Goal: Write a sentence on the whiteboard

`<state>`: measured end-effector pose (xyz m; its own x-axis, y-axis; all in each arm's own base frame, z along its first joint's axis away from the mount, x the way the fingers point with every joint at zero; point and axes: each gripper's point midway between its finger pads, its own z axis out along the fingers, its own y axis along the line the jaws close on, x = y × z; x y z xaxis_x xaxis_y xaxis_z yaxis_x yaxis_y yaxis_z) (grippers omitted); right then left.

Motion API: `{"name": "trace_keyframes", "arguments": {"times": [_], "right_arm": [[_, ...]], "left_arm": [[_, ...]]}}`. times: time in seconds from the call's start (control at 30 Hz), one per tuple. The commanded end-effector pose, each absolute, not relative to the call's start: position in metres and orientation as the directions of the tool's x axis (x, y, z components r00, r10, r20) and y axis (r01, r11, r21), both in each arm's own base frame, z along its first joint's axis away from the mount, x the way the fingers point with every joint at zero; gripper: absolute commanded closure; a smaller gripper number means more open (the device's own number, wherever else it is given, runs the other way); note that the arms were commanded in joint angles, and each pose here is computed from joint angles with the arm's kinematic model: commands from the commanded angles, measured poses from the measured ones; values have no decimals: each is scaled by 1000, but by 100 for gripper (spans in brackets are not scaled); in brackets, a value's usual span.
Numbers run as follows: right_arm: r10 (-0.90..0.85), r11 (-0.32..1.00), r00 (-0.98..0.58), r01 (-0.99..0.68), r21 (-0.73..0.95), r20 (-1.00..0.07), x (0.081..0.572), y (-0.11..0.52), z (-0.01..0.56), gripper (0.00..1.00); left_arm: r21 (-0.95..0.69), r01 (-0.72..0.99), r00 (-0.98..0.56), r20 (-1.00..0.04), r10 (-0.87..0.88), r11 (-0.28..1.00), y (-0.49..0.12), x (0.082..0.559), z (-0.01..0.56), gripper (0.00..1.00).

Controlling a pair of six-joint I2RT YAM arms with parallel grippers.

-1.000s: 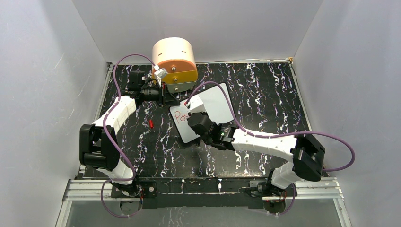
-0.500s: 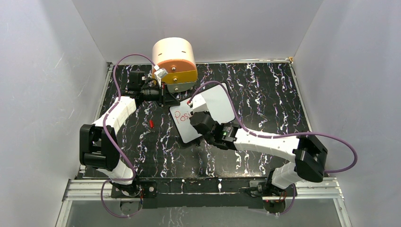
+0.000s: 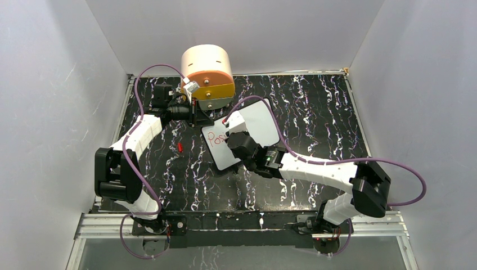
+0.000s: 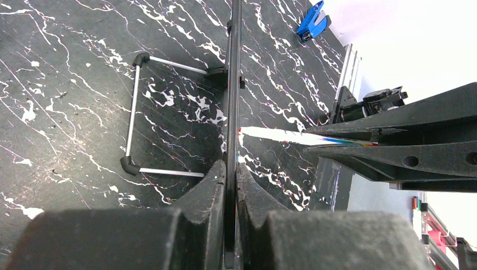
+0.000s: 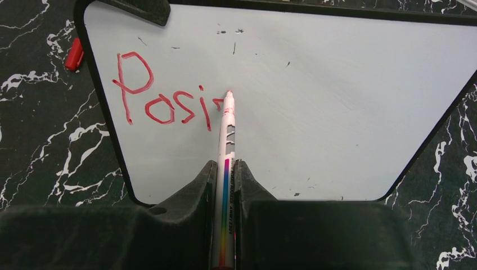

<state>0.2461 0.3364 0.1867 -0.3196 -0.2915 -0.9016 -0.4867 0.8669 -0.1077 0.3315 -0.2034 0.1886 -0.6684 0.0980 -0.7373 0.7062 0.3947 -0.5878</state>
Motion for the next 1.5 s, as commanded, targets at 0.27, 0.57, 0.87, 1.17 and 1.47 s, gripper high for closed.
{"name": "trace_keyframes", "arguments": {"times": [0.27,0.57,0.87,1.17,1.47], "right_arm": [[-230,872,-269,-484,-75,-935,254,348,212,100],[-258,867,-293,-491,-86,-921,252,348,202,100],[-291,857,-342,-508,-85,-893,244,343,189,100],[-314,861,-359,-499,-104,-879,242,337,181,100],[-305,875,-350,-469,-115,-886,246,331,185,100]], "left_arm": [[-609,657,-718,-685,123,445,-200,326,165,100],[-609,658,-717,-686,123,444,-200,326,165,100],[-610,656,-719,-684,123,445,-200,326,164,100],[-609,656,-719,-684,123,447,-200,327,164,100],[-609,655,-720,-683,124,447,-200,327,163,100]]}}
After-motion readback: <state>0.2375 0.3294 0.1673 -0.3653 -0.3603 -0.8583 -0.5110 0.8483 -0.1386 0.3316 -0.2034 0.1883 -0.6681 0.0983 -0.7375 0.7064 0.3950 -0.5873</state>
